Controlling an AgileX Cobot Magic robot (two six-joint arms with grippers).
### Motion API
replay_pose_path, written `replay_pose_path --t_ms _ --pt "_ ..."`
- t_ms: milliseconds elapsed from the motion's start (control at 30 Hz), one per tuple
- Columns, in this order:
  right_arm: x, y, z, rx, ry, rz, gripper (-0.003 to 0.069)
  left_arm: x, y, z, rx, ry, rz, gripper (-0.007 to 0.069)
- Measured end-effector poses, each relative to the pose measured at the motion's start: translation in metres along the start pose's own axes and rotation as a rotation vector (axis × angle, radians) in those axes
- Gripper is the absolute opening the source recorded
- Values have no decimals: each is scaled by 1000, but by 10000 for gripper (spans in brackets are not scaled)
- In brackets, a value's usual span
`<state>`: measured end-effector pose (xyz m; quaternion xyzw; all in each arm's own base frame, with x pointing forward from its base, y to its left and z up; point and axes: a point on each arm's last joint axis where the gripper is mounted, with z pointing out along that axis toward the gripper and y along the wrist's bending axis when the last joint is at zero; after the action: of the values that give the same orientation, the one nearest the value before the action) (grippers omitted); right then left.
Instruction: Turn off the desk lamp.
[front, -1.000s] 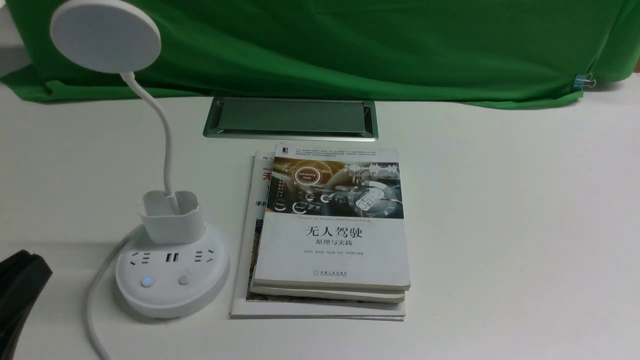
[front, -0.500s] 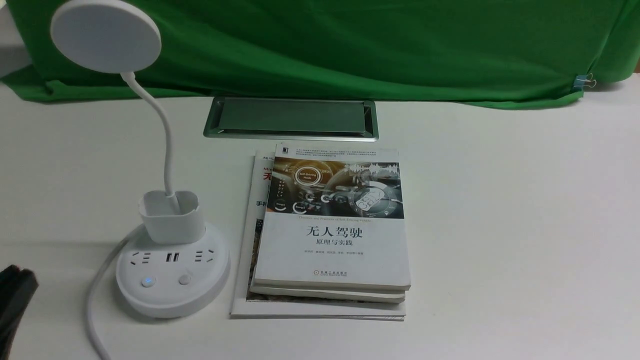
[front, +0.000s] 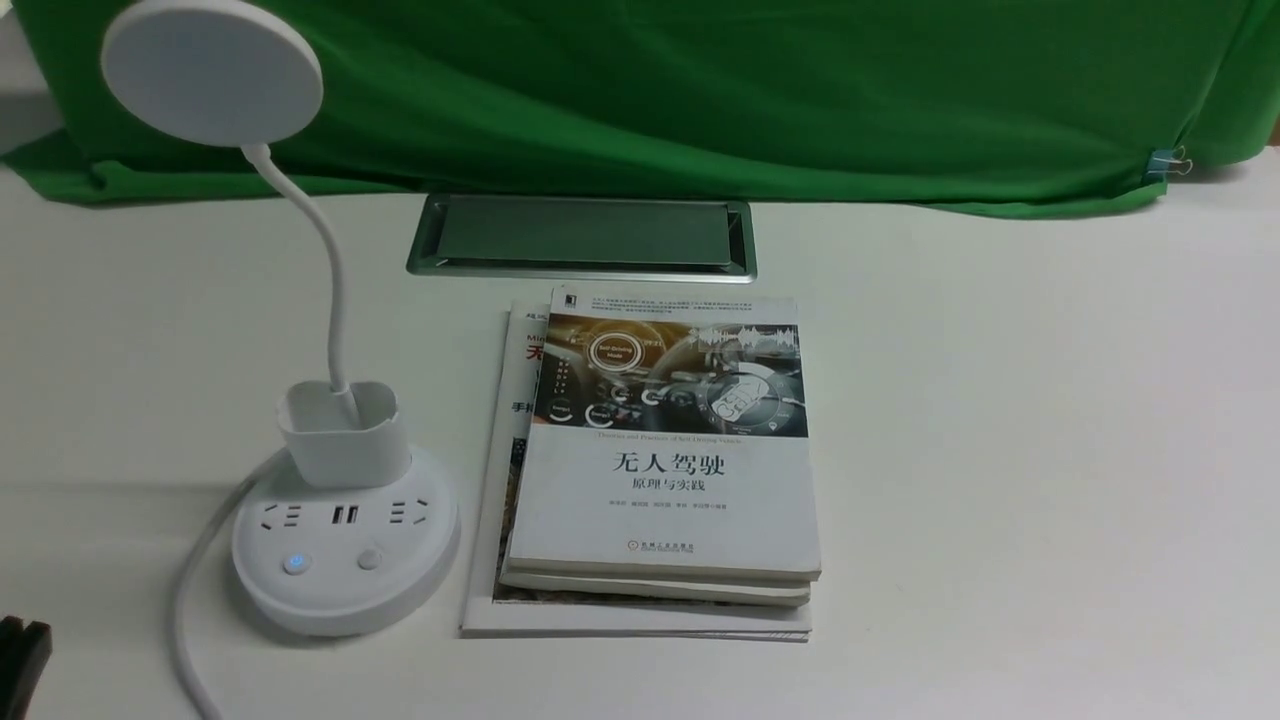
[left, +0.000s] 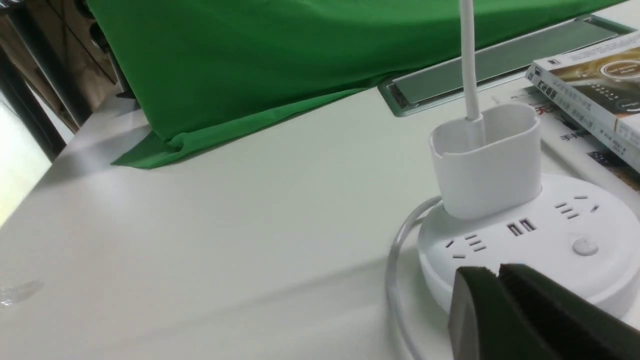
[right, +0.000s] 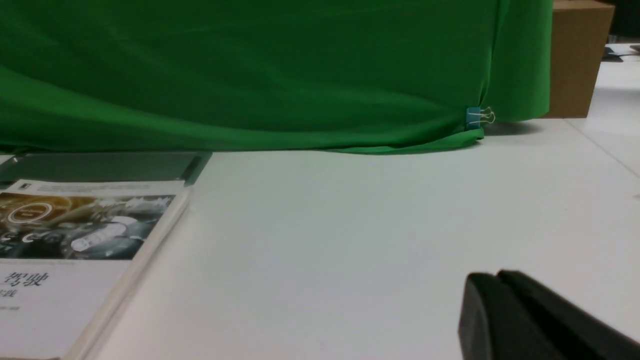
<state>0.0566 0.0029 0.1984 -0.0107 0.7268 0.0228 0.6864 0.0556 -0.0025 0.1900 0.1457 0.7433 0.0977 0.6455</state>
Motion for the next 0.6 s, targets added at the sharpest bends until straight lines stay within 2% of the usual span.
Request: replay_pose_path --t_ms 600 --pt "0 0 0 0 0 0 36 0 0 0 1 -1 -9 19"
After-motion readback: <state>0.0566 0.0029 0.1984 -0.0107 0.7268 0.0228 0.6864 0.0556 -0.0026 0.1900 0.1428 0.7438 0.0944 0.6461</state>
